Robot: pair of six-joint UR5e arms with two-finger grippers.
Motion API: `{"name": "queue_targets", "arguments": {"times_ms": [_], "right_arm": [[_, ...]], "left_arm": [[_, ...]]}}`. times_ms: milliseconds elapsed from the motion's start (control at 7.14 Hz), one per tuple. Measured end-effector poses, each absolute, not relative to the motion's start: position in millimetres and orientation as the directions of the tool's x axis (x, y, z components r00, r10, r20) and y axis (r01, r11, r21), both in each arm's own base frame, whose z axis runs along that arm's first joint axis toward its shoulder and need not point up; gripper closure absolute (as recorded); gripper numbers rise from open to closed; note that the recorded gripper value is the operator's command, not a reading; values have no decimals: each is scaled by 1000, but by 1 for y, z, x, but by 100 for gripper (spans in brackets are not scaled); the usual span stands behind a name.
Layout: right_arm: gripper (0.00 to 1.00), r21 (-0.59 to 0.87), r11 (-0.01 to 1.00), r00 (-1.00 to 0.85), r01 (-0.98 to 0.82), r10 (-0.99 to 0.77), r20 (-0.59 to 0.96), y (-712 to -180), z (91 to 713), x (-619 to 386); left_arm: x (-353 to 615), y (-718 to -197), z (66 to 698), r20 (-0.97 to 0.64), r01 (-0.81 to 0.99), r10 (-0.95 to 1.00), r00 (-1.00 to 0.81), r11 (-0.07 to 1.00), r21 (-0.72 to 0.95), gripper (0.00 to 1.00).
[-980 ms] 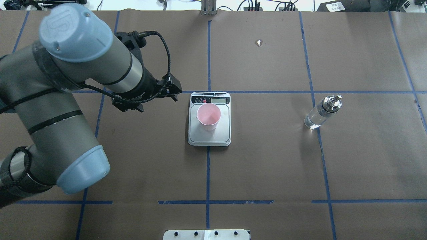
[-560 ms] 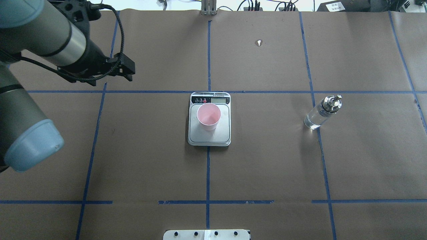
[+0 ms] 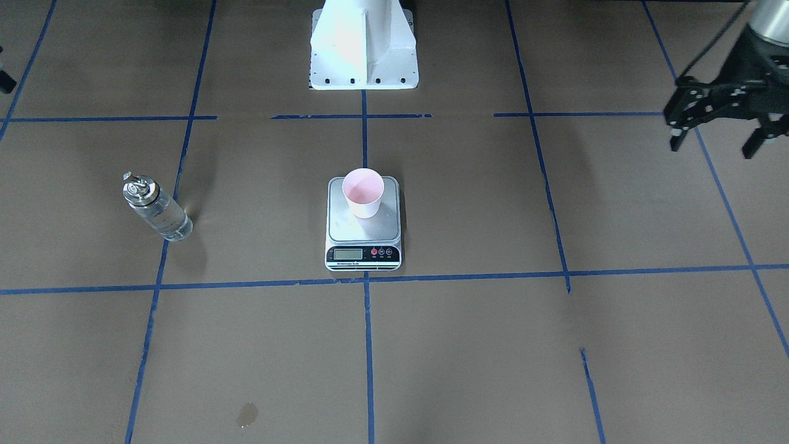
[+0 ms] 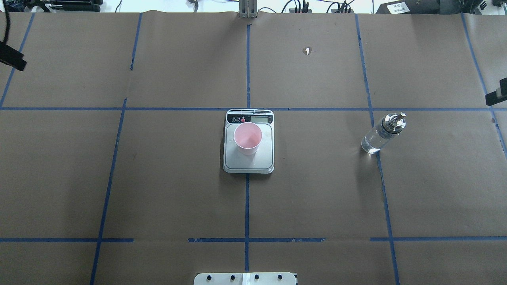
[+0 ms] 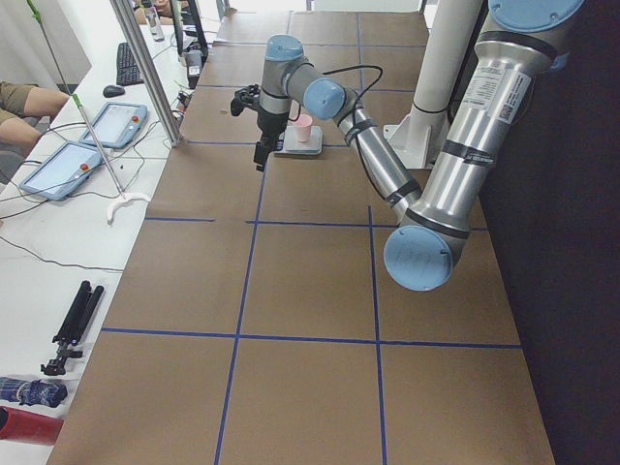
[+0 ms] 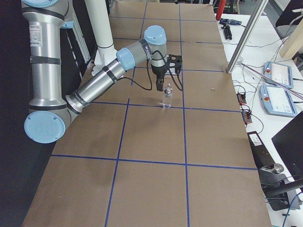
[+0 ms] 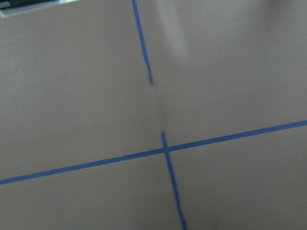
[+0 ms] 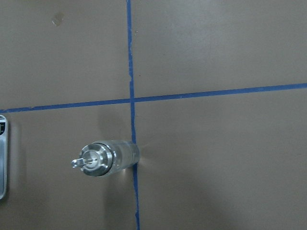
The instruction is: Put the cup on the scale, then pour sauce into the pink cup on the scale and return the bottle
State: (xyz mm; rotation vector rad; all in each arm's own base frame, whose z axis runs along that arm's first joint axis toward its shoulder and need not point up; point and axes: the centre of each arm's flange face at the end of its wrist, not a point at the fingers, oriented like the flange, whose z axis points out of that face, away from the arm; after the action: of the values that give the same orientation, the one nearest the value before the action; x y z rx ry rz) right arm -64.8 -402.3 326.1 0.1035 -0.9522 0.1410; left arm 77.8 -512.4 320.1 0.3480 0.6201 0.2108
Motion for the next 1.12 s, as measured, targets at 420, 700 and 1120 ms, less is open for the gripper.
{"name": "queue_targets", "arguments": {"times_ms": [420, 700, 1120], "right_arm": [[0, 90, 969, 601, -231, 70, 796, -354, 303, -119], [0, 139, 949, 590, -284, 59, 805, -335, 299, -133], [0, 258, 891, 631, -373, 40, 775, -297, 323, -192]], "left_arm": [[-3, -536, 376, -468, -147, 337, 817, 907, 395, 0], [-7, -540, 380, -495, -144, 358, 792, 897, 418, 0], [-10, -546, 403, -505, -139, 343, 792, 907, 399, 0]]}}
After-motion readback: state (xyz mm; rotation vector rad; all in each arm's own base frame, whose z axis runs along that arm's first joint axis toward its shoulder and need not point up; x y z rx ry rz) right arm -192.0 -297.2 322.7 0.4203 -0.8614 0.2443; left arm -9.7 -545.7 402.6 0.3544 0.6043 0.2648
